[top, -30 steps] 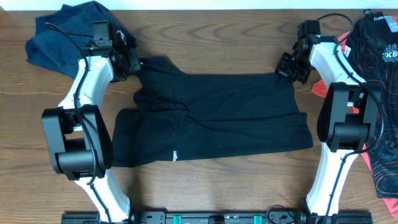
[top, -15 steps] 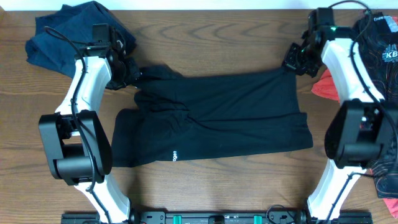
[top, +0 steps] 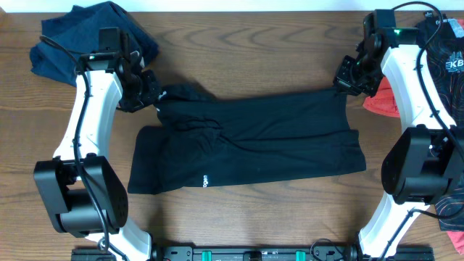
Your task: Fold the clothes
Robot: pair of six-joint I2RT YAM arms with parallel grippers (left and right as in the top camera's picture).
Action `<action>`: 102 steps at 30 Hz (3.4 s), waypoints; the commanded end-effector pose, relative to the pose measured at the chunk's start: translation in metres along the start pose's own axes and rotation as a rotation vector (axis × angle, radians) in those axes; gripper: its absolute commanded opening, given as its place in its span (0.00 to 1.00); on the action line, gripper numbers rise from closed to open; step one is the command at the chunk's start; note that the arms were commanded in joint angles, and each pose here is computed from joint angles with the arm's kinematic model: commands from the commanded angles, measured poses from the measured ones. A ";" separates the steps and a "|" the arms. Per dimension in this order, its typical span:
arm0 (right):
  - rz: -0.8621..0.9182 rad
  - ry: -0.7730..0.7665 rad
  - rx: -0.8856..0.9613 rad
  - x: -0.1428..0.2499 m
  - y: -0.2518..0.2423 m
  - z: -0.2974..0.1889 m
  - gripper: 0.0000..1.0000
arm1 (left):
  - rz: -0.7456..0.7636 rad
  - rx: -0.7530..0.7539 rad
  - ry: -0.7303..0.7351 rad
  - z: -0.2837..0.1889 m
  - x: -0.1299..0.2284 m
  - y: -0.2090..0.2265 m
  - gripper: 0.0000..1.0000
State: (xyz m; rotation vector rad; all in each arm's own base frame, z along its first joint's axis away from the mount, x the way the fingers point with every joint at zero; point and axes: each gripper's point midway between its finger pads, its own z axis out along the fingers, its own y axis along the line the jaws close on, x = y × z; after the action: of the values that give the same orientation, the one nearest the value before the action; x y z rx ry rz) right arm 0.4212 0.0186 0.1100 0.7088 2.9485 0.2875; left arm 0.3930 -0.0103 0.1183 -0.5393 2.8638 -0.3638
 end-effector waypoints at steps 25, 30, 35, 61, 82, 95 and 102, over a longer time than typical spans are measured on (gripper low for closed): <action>-0.047 0.122 0.075 0.032 -0.022 -0.015 0.01 | 0.027 -0.027 0.102 -0.018 0.031 0.006 0.06; -0.072 0.150 0.132 0.039 -0.033 -0.017 0.02 | 0.025 -0.034 0.108 -0.034 0.042 0.007 0.06; -0.071 0.165 0.155 0.043 -0.038 -0.018 0.01 | 0.012 -0.083 0.170 -0.041 0.060 0.017 0.06; -0.166 0.227 0.257 0.075 -0.028 -0.022 0.02 | 0.014 -0.264 0.355 -0.030 0.110 0.059 0.06; -0.195 0.361 0.343 0.117 -0.051 0.019 0.08 | 0.011 -0.311 0.411 -0.021 0.128 0.072 0.06; -0.200 0.348 0.337 0.115 -0.050 0.026 0.14 | -0.016 -0.338 0.491 -0.005 0.156 0.086 0.06; -0.200 0.343 0.330 0.115 -0.049 0.027 0.33 | -0.045 -0.345 0.486 0.001 0.159 0.088 0.21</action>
State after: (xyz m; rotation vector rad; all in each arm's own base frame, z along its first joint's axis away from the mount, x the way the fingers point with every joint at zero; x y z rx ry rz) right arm 0.3017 0.0295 0.0614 0.4593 3.4275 -0.1086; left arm 0.2196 0.0056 0.0692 -0.6178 3.4286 -0.0347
